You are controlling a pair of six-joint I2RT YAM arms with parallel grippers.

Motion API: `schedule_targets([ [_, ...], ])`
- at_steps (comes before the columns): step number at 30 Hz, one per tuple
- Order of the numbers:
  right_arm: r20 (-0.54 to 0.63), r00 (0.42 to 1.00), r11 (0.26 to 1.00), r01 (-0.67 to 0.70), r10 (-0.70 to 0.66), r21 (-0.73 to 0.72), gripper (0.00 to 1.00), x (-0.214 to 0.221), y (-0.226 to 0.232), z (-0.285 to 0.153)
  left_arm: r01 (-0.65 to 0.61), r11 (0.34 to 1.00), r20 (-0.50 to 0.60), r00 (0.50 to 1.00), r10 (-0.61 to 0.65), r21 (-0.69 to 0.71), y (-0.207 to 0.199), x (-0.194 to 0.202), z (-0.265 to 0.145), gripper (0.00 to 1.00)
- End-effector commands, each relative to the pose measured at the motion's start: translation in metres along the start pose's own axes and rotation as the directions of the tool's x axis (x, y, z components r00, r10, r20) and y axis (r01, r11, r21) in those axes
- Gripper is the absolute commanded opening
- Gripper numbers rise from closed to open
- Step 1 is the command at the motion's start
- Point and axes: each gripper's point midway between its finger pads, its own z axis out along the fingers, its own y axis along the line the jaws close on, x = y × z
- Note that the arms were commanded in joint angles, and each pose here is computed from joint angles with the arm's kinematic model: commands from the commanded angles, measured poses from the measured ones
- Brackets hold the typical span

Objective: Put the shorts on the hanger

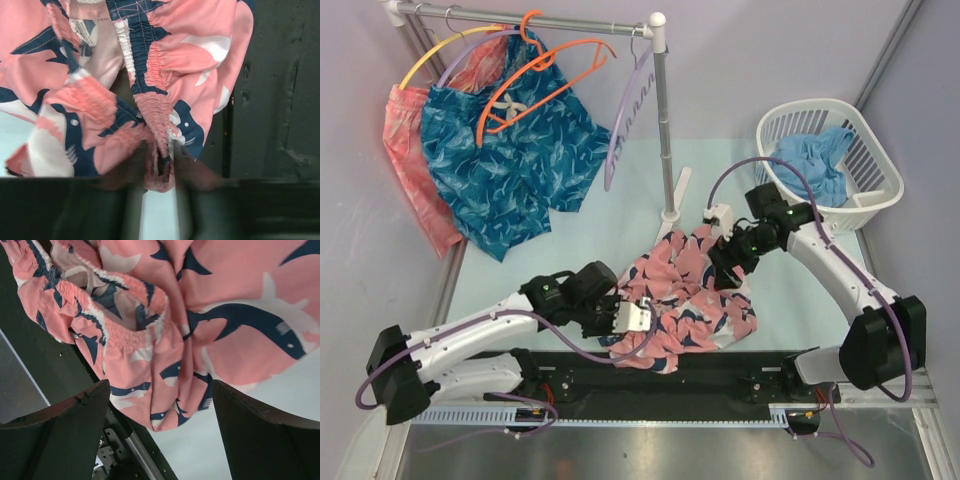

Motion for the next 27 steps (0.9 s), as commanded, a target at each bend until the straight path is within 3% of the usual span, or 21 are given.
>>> schedule_targets([
  [1,-0.02,1.0,0.998,0.008,-0.009,-0.067,0.88,0.004,0.009,0.026,-0.042,0.998,0.095,0.994,0.047,-0.05,0.009,-0.016,-0.002,0.41],
  [3,-0.038,0.998,0.995,0.037,-0.041,-0.095,0.88,0.008,0.016,0.038,-0.017,0.999,0.108,0.994,0.022,-0.043,0.01,-0.016,-0.002,0.53],
  [6,-0.062,0.996,0.991,0.06,-0.068,-0.119,0.89,0.01,0.022,0.051,0.112,0.992,0.163,0.981,-0.101,-0.058,0.035,-0.014,-0.014,0.61],
  [9,-0.095,0.992,0.99,0.076,-0.088,-0.122,0.91,0.017,0.023,0.064,0.17,0.984,0.204,0.966,-0.157,-0.047,0.053,-0.014,-0.027,0.65],
  [13,-0.132,0.987,0.983,0.069,-0.092,-0.169,0.87,0.029,0.028,0.083,0.133,0.991,0.22,0.968,-0.123,-0.031,0.054,-0.016,-0.035,0.67],
  [16,-0.146,0.983,0.978,0.084,-0.112,-0.19,0.62,0.033,0.031,0.093,0.1,0.995,0.249,0.964,-0.091,-0.022,0.048,-0.022,-0.042,0.68],
  [17,-0.146,0.983,0.978,0.083,-0.112,-0.19,0.4,0.034,0.03,0.094,0.093,0.996,0.256,0.963,-0.087,-0.015,0.046,-0.023,-0.043,0.69],
  [20,-0.129,0.982,0.978,0.112,-0.135,-0.177,0.0,0.032,0.028,0.085,0.059,0.998,0.271,0.961,-0.059,0.008,0.036,-0.024,-0.046,0.7],
  [27,0.033,0.968,0.965,0.25,-0.249,-0.072,0.0,0.009,0.037,0.024,0.011,0.999,0.306,0.952,-0.019,0.03,0.027,-0.035,-0.044,0.76],
])
